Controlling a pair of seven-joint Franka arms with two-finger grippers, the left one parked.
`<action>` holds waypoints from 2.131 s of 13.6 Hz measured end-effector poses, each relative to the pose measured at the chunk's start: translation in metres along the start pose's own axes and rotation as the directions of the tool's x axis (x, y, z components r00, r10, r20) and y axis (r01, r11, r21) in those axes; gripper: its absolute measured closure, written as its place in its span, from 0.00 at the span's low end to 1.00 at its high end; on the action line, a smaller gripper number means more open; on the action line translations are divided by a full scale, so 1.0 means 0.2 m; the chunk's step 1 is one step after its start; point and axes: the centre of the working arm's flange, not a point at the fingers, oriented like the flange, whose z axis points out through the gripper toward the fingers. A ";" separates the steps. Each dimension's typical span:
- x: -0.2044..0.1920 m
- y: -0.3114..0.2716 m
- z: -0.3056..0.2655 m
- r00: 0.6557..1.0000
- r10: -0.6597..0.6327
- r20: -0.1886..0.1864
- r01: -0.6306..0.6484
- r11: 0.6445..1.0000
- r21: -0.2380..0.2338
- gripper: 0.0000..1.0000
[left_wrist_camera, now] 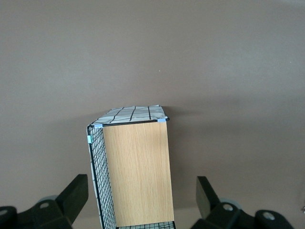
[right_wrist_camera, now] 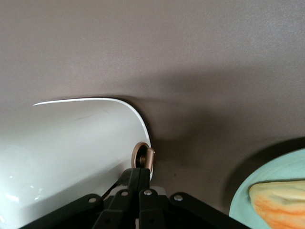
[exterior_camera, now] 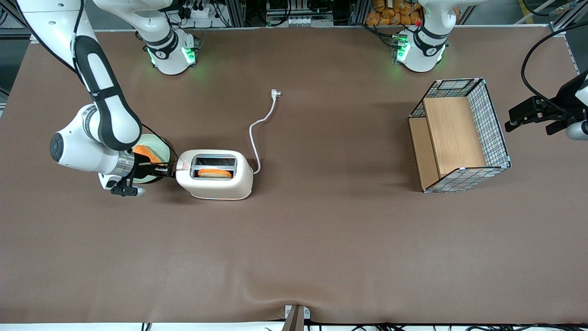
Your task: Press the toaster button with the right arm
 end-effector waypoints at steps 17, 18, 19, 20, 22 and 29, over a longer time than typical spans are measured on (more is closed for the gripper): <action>0.00 0.00 0.00 1.000 -0.019 -0.004 0.019 1.000 -0.002 0.99; 0.00 0.00 0.00 1.000 -0.020 -0.004 0.020 1.000 -0.002 0.99; 0.00 0.00 0.00 1.000 -0.021 -0.003 0.021 1.000 -0.001 0.99; 0.00 0.00 0.00 1.000 -0.022 -0.002 0.022 1.000 -0.001 0.99; 0.00 -0.01 -0.01 1.000 -0.026 0.003 0.026 1.000 0.003 0.99; 0.04 -0.03 -0.02 0.999 -0.036 0.019 0.036 0.999 0.015 0.99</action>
